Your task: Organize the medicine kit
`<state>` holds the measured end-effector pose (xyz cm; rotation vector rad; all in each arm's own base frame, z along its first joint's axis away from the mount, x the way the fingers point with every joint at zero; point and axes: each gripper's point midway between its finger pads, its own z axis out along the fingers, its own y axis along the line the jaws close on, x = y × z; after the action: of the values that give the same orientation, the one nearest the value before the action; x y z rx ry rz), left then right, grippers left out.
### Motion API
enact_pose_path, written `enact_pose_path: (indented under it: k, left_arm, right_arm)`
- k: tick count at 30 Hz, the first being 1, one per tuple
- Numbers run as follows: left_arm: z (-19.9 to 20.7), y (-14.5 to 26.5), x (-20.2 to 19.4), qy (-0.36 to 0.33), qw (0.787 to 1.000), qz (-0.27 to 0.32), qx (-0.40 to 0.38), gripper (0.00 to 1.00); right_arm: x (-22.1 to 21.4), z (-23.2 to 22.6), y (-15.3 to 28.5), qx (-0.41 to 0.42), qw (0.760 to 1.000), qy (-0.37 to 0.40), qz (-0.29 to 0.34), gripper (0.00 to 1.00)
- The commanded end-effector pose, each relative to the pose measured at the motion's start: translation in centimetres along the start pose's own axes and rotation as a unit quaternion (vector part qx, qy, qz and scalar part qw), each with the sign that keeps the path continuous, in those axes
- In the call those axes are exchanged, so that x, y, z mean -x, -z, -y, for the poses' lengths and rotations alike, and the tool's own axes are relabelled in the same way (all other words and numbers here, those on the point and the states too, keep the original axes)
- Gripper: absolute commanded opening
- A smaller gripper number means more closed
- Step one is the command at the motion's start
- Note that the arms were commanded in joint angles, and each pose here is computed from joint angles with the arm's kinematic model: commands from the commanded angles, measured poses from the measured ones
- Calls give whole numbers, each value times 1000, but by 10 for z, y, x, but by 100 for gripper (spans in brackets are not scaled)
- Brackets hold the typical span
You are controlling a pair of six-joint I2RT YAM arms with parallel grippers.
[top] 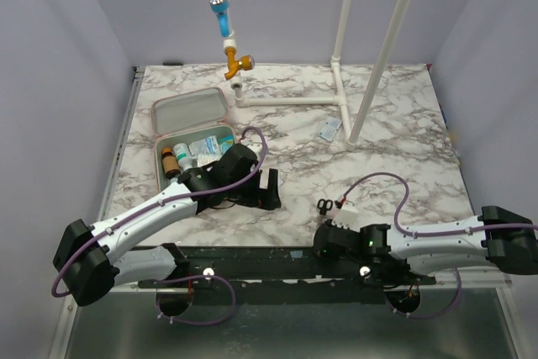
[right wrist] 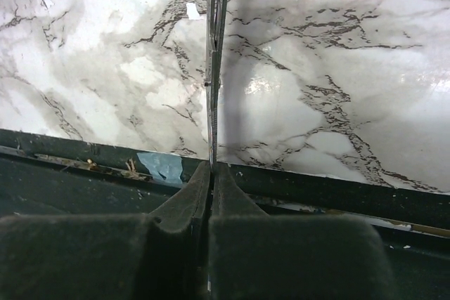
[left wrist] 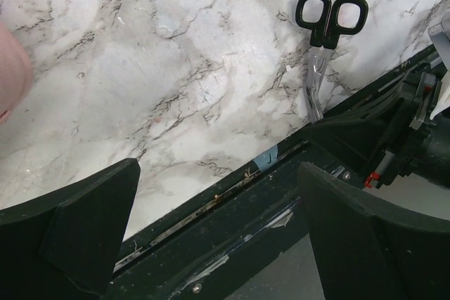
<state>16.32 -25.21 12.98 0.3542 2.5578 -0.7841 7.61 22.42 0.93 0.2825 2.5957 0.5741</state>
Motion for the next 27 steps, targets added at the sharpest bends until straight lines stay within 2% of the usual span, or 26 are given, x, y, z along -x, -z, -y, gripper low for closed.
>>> enact_pose_path:
  k: [1, 8, 15, 23, 27]
  left_arm:
    - [4, 6, 12, -4, 1000, 15, 0, 98]
    - [13, 20, 22, -23, 999, 25, -7, 98]
    - [25, 45, 24, -65, 996, 41, -43, 98]
    - [48, 86, 12, -109, 979, 90, -146, 98]
    - [59, 109, -1, -136, 968, 92, -192, 98]
  right_arm:
    - [17, -12, 4, 16, 998, 41, 40, 1]
    - [26, -40, 20, 47, 986, 153, 43, 1]
    - [13, -70, 40, 127, 957, 261, -2, 1]
    - [-7, -118, 104, 297, 891, 338, -61, 1]
    - [-17, -130, 137, 365, 853, 361, -92, 1]
